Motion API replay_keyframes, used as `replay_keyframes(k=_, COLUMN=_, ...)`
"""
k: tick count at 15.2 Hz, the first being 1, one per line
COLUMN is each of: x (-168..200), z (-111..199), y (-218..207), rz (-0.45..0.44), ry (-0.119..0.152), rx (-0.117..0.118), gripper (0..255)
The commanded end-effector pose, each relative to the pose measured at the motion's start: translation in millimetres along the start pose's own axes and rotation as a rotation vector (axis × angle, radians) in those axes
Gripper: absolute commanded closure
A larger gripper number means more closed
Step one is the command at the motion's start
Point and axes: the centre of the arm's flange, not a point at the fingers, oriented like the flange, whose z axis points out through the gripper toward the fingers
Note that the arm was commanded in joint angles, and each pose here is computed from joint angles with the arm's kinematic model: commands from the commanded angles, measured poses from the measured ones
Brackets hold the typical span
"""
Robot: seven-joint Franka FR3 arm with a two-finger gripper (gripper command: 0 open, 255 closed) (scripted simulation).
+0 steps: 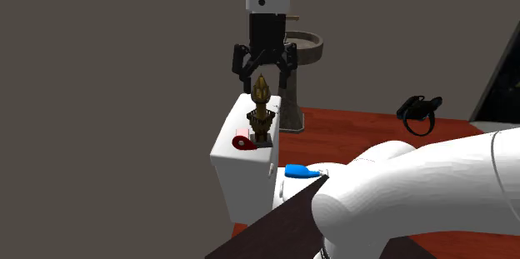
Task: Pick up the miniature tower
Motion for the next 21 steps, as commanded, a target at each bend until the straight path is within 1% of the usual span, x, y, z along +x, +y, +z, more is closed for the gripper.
replay_keyframes(k=1, x=0.0, z=0.0, y=0.0, rz=0.0, ry=0.0, rx=0.0, gripper=0)
replay_keyframes(k=6, x=71.7, z=-1.5, y=28.5, rz=0.139, ry=-0.057, rx=0.07, gripper=0)
replay_keyframes(k=11, x=138.7, z=3.2, y=66.5, rz=0.279, ry=-0.114, rx=0.14, gripper=0)
replay_keyframes(k=16, x=199.3, z=14.6, y=112.9, rz=0.418, ry=-0.171, rx=0.211, gripper=0)
replay_keyframes(k=21, x=252.1, z=32.8, y=166.1, rz=0.558, ry=-0.228, rx=0.281, gripper=0)
